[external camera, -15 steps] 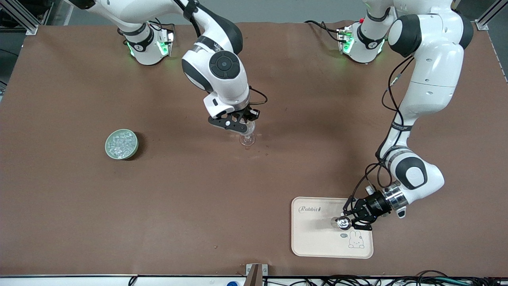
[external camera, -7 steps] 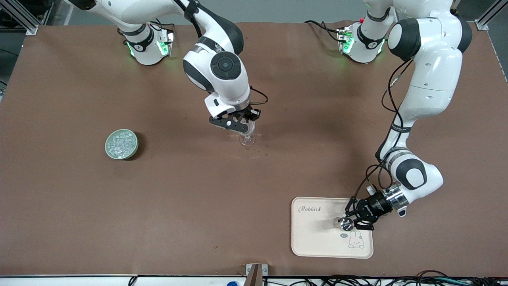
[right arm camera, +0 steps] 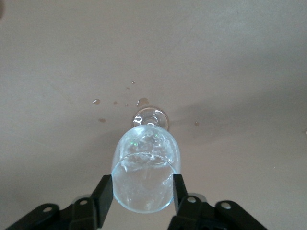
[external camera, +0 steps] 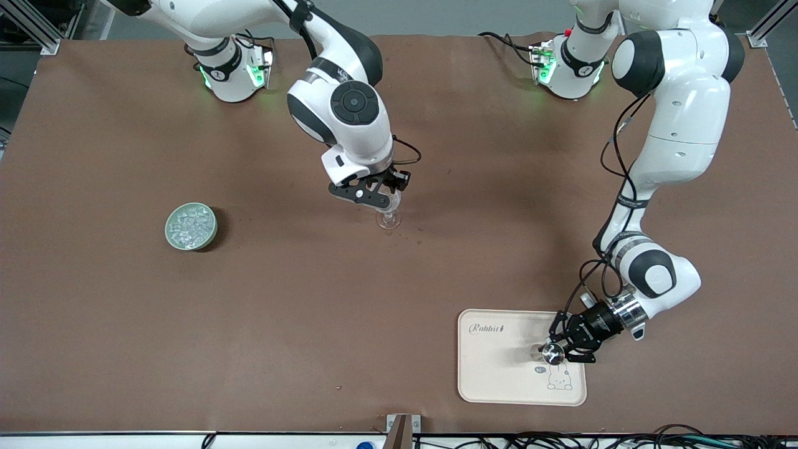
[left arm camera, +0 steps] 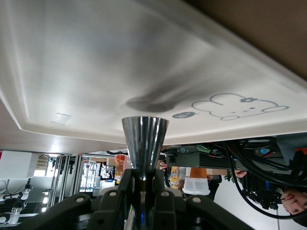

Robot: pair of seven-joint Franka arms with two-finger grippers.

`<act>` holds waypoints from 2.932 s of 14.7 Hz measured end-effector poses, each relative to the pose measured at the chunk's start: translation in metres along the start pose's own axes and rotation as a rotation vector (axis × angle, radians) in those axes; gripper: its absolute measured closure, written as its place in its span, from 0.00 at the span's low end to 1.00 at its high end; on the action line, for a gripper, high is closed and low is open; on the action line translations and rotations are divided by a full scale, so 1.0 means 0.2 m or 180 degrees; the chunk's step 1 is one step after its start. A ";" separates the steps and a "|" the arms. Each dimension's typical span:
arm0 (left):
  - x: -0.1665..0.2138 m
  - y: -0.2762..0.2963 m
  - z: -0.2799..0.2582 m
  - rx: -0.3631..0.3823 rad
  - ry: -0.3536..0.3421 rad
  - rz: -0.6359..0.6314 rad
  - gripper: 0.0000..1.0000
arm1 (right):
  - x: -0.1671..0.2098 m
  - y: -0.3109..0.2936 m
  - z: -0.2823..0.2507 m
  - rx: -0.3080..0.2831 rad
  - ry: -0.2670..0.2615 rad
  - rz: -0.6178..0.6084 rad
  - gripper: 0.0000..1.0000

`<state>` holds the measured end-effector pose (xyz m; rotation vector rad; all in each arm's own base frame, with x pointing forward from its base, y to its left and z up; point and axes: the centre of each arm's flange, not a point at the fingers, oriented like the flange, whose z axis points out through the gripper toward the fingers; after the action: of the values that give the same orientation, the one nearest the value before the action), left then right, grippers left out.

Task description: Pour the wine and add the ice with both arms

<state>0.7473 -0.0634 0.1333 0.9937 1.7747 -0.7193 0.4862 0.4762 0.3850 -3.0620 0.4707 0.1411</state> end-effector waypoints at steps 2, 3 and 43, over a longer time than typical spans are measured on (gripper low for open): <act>0.02 0.00 -0.01 0.0053 -0.0037 0.0088 0.78 | 0.01 0.00 -0.08 0.0020 0.0048 0.0012 0.23; 0.04 -0.01 -0.01 0.0073 -0.0042 0.0137 0.77 | 0.03 0.02 -0.16 0.0014 0.0102 0.0037 0.12; -1.22 0.06 -1.09 0.2477 0.1928 0.5123 0.03 | 0.98 2.36 -1.54 -0.0142 0.0545 -0.0460 0.00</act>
<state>0.7140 0.0435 0.4414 2.7856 0.4858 0.0494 0.5555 -0.0490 0.6603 -3.1522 0.2541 -0.1178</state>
